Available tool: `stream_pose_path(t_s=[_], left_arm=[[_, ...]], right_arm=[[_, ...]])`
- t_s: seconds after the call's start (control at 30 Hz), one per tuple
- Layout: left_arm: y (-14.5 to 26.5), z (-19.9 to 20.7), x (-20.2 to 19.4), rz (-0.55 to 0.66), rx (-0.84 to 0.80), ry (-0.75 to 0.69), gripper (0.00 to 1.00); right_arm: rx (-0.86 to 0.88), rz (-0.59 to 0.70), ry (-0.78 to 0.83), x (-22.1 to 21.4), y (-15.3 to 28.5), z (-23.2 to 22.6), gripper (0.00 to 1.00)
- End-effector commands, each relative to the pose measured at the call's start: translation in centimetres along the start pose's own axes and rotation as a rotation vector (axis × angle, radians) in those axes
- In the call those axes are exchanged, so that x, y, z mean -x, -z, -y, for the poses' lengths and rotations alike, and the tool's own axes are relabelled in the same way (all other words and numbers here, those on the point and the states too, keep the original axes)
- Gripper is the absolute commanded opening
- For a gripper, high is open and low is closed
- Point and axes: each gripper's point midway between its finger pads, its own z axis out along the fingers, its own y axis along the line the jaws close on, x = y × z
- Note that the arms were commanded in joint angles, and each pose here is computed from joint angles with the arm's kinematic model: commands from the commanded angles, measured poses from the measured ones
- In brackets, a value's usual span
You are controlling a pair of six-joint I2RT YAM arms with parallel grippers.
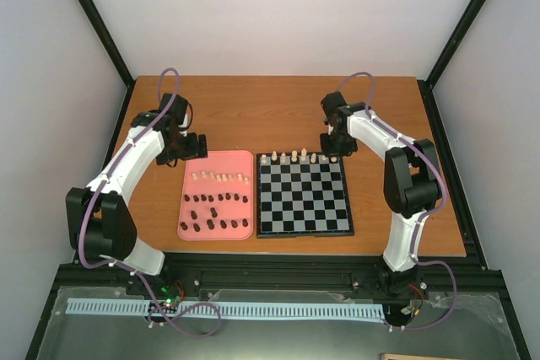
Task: Set up the chess pieces on the board
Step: Place the chess piece on the chessboard.
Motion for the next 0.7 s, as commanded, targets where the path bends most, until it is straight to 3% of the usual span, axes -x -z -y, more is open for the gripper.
stream_pose_path(t_s=[0.0,0.67], left_arm=[[1.3,0.1,1.0,0.049,-0.016,-0.007,1.00],[0.9,0.3,0.8,0.041,-0.024,-0.016,1.00]], right_arm=[[-0.013,-0.006,0.000,-0.1,-1.1,0.4,0.03],[-0.032,-0.001,0.000,0.5,-2.3,0.6,0.03]])
